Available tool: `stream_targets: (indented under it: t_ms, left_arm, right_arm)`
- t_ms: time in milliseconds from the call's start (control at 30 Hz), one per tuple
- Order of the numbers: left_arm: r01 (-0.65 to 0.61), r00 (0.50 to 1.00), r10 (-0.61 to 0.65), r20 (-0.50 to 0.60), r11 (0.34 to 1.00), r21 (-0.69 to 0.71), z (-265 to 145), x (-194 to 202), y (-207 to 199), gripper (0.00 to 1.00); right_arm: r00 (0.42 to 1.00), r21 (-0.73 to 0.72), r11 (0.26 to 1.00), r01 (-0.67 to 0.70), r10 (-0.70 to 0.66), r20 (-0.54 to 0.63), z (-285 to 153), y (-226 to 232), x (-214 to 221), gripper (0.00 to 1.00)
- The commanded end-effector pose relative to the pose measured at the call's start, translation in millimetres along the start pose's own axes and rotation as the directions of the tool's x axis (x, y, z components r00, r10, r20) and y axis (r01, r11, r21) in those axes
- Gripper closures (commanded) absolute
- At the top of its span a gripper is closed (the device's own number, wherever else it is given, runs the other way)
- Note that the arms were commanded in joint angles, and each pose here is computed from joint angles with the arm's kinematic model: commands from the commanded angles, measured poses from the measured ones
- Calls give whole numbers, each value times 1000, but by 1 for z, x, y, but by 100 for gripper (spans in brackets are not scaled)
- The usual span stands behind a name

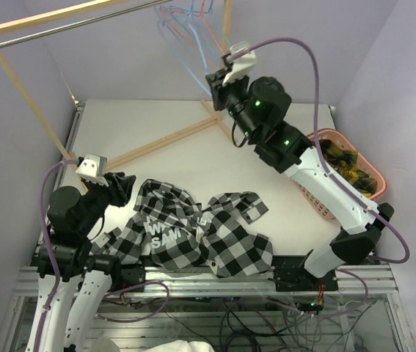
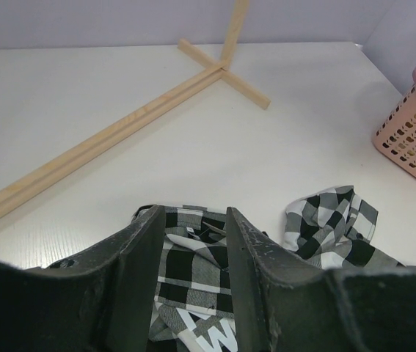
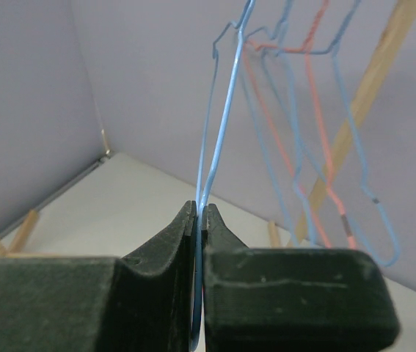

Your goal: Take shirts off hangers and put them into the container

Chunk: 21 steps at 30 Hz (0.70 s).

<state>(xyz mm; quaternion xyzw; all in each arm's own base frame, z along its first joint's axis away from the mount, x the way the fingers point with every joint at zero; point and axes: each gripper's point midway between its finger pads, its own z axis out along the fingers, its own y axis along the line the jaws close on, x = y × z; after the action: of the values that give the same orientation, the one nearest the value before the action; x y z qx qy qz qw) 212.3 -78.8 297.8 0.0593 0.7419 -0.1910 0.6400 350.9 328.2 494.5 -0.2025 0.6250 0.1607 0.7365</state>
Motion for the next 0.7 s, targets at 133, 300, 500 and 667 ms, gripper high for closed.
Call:
stream_targets:
  t_ms: [133, 300, 500, 667]
  left_arm:
    - [3, 1000, -2, -10, 1000, 8, 3, 3, -1, 51]
    - [3, 1000, -3, -14, 1000, 6, 4, 4, 0, 51]
    - [4, 1000, -4, -19, 1000, 6, 5, 5, 0, 51]
    - [5, 1000, -4, -18, 1000, 5, 5, 4, 0, 51]
  right_arm:
    - [988, -78, 993, -91, 100, 116, 12, -16, -37, 100]
    - [988, -113, 990, -84, 97, 118, 18, -8, -39, 100]
    - [990, -124, 990, -73, 87, 107, 31, -3, -39, 100]
    - [993, -132, 989, -64, 76, 88, 44, 3, -30, 100]
